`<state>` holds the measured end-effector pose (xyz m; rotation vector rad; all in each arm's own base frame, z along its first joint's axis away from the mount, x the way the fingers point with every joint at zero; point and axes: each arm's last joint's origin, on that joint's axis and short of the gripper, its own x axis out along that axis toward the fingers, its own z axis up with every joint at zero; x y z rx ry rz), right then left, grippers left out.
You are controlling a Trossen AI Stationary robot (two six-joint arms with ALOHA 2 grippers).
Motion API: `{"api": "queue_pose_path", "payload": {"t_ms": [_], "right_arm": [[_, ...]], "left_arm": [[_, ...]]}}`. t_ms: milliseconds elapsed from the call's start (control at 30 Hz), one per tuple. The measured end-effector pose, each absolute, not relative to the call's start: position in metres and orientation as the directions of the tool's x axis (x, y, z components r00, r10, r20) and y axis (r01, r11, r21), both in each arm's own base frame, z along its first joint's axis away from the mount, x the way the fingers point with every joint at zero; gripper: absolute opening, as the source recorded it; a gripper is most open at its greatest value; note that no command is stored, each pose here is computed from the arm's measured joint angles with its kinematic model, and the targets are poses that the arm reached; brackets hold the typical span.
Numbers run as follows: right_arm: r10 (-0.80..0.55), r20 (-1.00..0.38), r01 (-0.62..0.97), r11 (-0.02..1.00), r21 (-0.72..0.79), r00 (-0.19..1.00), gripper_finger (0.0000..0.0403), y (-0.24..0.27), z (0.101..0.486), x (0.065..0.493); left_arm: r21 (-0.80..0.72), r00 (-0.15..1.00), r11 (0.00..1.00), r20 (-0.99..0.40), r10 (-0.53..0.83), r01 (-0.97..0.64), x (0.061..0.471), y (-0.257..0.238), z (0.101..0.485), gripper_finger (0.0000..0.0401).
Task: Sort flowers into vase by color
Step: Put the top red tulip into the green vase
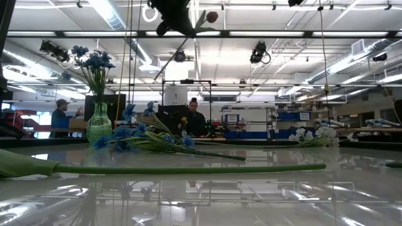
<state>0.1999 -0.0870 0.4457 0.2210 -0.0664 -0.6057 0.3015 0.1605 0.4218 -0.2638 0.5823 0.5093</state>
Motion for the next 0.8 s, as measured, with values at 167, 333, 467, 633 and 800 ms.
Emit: {"api": "queue_pose_path", "payload": {"t_ms": [167, 333, 467, 633, 800], "right_arm": [[-0.597, -0.031, 0.591, 0.782, 0.2, 0.801, 0.0123, -0.093, 0.444, 0.195], [-0.606, -0.039, 0.6, 0.775, 0.2, 0.795, 0.0123, -0.099, 0.442, 0.194], [-0.601, -0.038, 0.595, 0.778, 0.201, 0.798, 0.0123, -0.102, 0.442, 0.193], [-0.619, -0.038, 0.613, 0.765, 0.199, 0.785, 0.0123, -0.107, 0.442, 0.19], [-0.621, -0.037, 0.614, 0.764, 0.199, 0.783, 0.0123, -0.107, 0.442, 0.19]], "left_arm": [[-0.182, 0.822, 0.911, -0.521, 0.229, -0.369, 0.306, 0.152, 0.41, 0.0011], [-0.242, 0.844, 0.897, -0.491, 0.216, -0.371, 0.294, 0.144, 0.381, 0.0011], [-0.29, 0.862, 0.873, -0.447, 0.239, -0.392, 0.274, 0.138, 0.361, 0.0011], [-0.292, 0.858, 0.841, -0.394, 0.328, -0.456, 0.234, 0.13, 0.344, 0.0011], [-0.223, 0.832, 0.817, -0.322, 0.453, -0.531, 0.185, 0.121, 0.335, 0.0011]]}}
